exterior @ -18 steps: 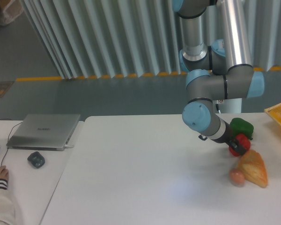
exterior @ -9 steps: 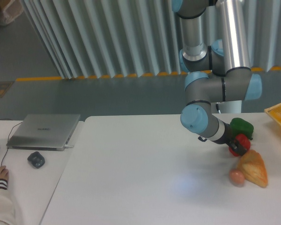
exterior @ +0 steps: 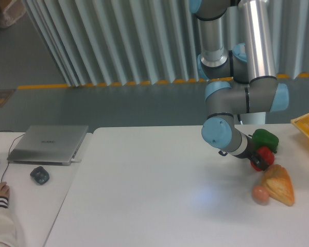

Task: Place the red peppers in a basket

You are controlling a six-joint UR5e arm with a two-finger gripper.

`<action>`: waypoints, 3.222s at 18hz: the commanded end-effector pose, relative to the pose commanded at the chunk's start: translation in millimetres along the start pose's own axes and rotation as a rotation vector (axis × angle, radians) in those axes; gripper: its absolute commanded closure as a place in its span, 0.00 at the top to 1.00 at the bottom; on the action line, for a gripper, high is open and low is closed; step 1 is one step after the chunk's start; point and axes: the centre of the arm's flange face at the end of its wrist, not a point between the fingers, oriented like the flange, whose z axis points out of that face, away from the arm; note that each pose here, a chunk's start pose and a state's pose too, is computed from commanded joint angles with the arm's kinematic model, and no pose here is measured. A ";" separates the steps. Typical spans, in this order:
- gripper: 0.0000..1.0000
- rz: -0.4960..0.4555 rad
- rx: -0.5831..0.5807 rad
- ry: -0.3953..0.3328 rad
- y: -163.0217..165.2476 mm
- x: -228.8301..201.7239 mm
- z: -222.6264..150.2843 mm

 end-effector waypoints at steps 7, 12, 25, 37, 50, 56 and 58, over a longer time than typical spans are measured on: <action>1.00 -0.002 0.000 -0.004 0.2 0.4 -1.6; 0.94 -0.048 0.001 -0.009 -2.3 -1.2 -0.9; 0.92 -0.048 0.000 -0.029 -9.3 5.0 -1.8; 0.58 -0.050 0.011 -0.039 -9.2 1.3 -9.6; 0.44 -0.073 0.068 -0.040 -6.7 -11.1 -33.0; 0.44 -0.076 0.126 -0.019 9.5 -18.2 -76.8; 0.44 -0.104 0.192 -0.016 22.4 -24.9 -94.2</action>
